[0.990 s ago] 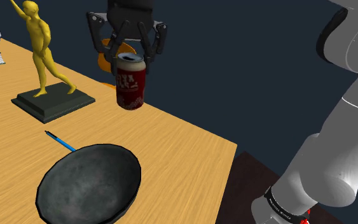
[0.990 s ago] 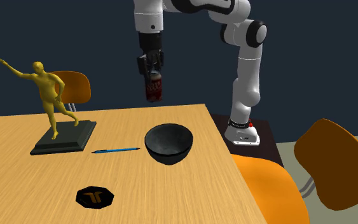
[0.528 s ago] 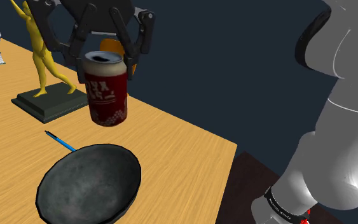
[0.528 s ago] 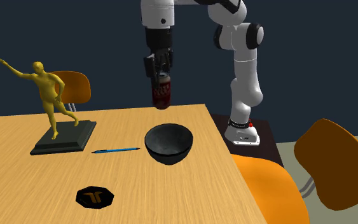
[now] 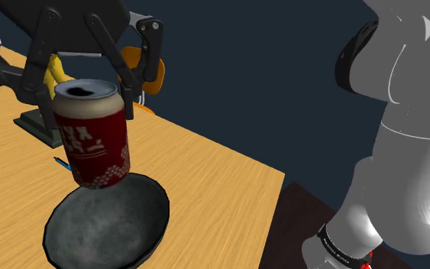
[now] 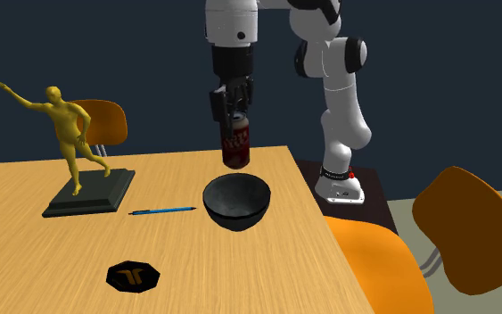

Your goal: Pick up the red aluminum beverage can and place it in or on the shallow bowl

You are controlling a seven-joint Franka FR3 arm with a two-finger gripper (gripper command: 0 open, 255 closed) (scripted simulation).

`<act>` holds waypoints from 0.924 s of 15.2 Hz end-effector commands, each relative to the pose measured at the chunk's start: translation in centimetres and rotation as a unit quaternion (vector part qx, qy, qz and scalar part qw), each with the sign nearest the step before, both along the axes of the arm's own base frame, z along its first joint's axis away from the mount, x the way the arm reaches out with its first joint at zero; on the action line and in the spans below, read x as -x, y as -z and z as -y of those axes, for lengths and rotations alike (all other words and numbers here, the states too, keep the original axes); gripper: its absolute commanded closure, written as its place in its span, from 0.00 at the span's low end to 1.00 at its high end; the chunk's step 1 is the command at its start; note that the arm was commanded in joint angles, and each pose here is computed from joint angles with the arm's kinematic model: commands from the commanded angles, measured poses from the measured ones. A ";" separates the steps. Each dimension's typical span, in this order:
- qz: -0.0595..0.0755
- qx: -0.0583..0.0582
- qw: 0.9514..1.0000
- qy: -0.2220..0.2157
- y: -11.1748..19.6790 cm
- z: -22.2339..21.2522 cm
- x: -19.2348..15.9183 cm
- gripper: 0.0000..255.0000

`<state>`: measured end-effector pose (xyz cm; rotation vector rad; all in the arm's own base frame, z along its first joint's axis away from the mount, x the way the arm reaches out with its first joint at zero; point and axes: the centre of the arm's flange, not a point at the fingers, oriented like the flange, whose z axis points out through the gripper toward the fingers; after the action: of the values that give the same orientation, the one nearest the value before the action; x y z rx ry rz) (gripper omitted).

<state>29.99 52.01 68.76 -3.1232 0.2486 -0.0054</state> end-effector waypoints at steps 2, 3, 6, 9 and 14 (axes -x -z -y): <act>0.000 0.000 1.000 0.000 1.6 -0.1 0.0 1.00; 0.000 0.000 1.000 0.000 2.2 -0.1 0.0 1.00; 0.000 0.000 1.000 0.000 3.7 -0.1 0.0 1.00; 0.000 0.000 1.000 0.000 5.3 -0.1 0.0 1.00; 0.000 0.000 1.000 0.000 8.0 -0.1 0.0 1.00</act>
<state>29.84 52.06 61.25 -3.1232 0.2497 -0.0052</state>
